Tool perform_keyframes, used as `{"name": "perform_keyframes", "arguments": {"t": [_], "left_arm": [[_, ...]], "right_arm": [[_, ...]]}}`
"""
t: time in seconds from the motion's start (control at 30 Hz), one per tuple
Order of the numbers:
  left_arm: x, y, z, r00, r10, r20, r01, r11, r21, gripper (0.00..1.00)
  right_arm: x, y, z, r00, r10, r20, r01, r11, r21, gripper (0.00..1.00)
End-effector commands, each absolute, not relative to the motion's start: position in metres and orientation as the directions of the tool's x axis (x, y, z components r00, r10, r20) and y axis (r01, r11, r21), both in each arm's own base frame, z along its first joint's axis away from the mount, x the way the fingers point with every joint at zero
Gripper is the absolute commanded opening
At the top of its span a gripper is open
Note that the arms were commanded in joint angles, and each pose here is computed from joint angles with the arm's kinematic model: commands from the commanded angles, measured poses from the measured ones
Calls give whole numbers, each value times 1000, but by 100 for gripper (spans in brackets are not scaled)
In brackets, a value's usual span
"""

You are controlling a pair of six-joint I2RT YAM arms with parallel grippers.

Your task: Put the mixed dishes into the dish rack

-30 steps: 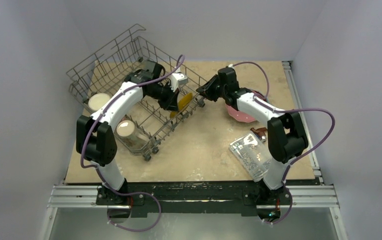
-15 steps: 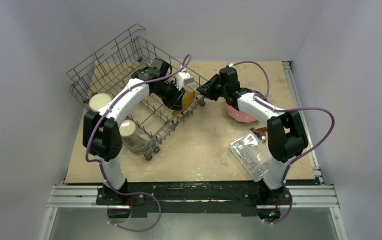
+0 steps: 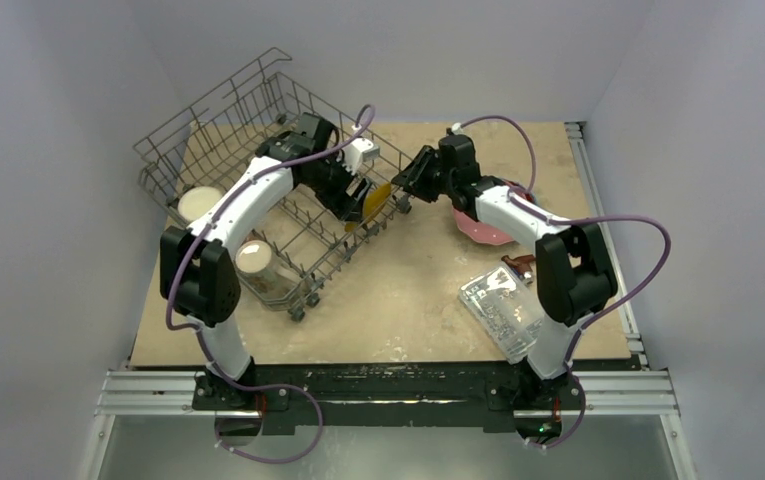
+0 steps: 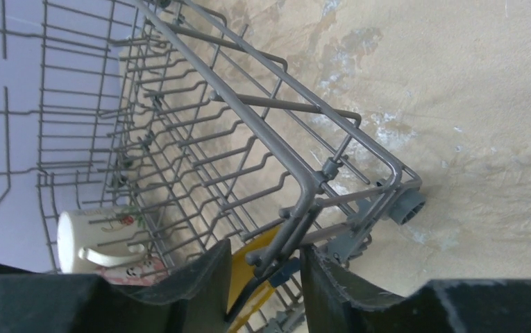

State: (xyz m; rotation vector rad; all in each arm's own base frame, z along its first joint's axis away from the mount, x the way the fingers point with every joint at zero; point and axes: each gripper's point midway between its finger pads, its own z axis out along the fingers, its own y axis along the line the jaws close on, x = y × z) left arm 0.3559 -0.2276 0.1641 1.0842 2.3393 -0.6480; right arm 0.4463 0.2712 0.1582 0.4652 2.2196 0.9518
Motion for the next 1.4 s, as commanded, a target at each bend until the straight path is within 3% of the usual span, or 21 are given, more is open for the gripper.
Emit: {"name": "perform_keyframes", "arguments": {"t": [0.0,0.17,0.43,0.77,0.93,1.37], "left_arm": [[338,-243,236,-502,463,-730,815,535,-222,83],[326,-241,268,-463,397,-793,814,543,-203,99],[325,-233,297,-341,354,-871,781,622,-53,97],[324,-214,325,-223,341,-913,661,741,116,94],[323,-206,333,-203,327,-923,627,767,134,93],[328,-210,320,-237,346,-908,629,767,128,92]], "right_arm": [[430,257,165,-714,419,-560,-58,762,645,45],[421,238,188,-673,359,-647,-102,821,561,66],[394,189,223,-573,328,-751,-67,895,441,85],[362,57,171,-491,512,-705,302,859,413,84],[353,7,143,-468,595,-654,393,803,448,83],[361,9,79,-561,711,-424,393,680,619,77]]}}
